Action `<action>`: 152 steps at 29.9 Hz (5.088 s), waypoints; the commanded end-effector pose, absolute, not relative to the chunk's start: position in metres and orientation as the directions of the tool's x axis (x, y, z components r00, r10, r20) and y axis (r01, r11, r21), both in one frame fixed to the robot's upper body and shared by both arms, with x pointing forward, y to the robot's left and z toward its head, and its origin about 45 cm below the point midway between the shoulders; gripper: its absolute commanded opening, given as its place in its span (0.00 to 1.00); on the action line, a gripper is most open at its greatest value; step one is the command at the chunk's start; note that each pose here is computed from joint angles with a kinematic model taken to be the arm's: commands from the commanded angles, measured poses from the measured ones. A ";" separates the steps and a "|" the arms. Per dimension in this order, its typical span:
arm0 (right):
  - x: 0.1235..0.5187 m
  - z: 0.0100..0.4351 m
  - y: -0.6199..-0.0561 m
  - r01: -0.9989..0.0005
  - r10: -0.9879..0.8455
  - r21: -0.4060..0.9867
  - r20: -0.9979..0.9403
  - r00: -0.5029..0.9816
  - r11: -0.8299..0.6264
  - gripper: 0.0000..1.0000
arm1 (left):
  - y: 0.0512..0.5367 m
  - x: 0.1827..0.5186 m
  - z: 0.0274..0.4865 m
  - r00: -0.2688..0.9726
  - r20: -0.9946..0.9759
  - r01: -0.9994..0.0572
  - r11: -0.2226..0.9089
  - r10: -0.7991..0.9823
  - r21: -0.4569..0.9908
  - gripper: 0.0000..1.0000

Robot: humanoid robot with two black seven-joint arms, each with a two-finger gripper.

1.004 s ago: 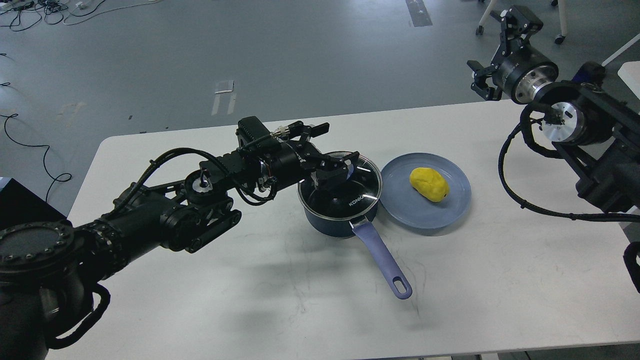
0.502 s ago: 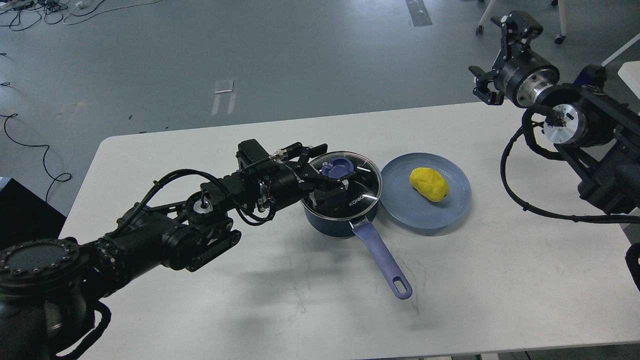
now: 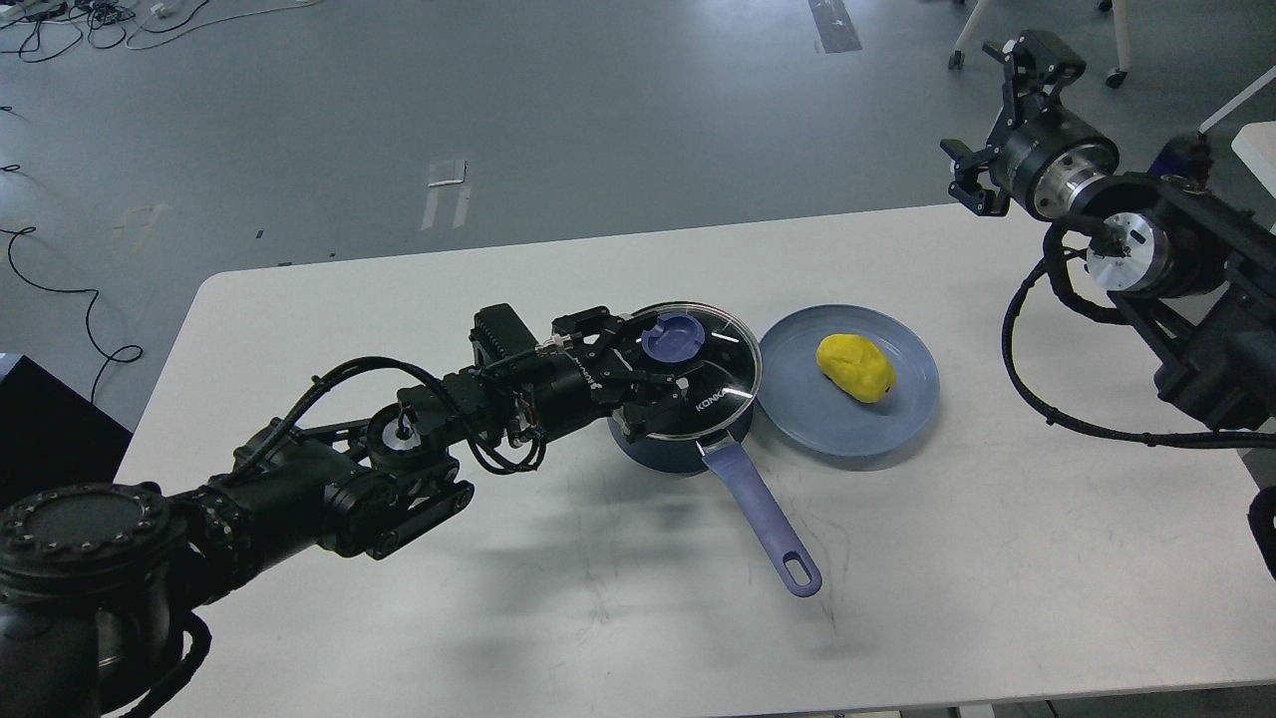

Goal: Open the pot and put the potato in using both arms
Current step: 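Close the left gripper on the lid knob, then lift the glass lid off the saucepan with the left gripper, then lower the glass lid onto the table beside the saucepan, then release the lid and raise the left gripper away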

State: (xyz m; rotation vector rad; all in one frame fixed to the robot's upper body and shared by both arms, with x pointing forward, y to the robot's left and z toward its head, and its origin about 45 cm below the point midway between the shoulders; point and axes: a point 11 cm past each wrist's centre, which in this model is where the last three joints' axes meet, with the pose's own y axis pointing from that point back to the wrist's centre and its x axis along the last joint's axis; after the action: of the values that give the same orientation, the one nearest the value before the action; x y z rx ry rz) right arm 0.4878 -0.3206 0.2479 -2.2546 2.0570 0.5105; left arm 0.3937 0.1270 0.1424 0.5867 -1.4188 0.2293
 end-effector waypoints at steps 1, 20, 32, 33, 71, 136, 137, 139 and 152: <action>0.488 0.247 -0.320 -0.976 -0.960 0.186 -0.272 0.062 -0.116 1.00 | 0.127 0.394 0.142 0.157 0.969 -0.489 0.837 -0.191 0.244 0.23; 0.488 0.246 -0.319 -0.975 -0.960 0.188 -0.274 0.063 -0.118 1.00 | 0.133 0.395 0.152 0.161 0.974 -0.497 0.839 -0.161 0.221 0.23; 0.490 0.250 -0.315 -0.975 -0.960 0.184 -0.270 0.071 -0.124 1.00 | 0.180 0.407 0.207 0.114 0.993 -0.573 0.814 -0.036 0.095 0.24; 0.490 0.249 -0.315 -0.975 -0.961 0.185 -0.269 0.072 -0.125 1.00 | 0.185 0.409 0.211 0.108 0.994 -0.585 0.807 -0.028 0.086 0.24; 0.486 0.232 -0.322 -0.968 -0.969 0.230 -0.241 0.047 -0.104 1.00 | 0.359 0.336 0.105 0.354 0.935 -0.828 0.472 0.021 0.303 0.28; 0.484 0.230 -0.326 -0.967 -0.970 0.233 -0.238 0.046 -0.103 1.00 | 0.352 0.379 0.183 0.213 0.964 -0.873 0.475 0.161 0.114 0.99; 0.484 0.230 -0.326 -0.967 -0.970 0.232 -0.239 0.049 -0.106 1.00 | 0.352 0.384 0.189 0.199 0.962 -0.881 0.465 0.187 0.092 0.99; 0.486 0.233 -0.324 -0.968 -0.969 0.226 -0.240 0.055 -0.111 1.00 | 0.347 0.403 0.216 0.147 0.947 -0.902 0.431 0.284 0.011 0.99; 0.491 0.252 -0.316 -0.969 -0.977 0.194 -0.180 0.117 -0.152 1.00 | 0.315 0.488 0.366 0.324 0.334 -0.901 0.397 0.885 -0.177 1.00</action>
State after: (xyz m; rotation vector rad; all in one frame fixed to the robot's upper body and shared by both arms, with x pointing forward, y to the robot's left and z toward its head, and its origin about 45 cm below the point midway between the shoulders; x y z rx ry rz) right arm 0.4904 -0.3151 0.2477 -2.3544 2.0662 0.4447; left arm 0.4828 0.3204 0.3541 0.1733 -0.5669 1.2094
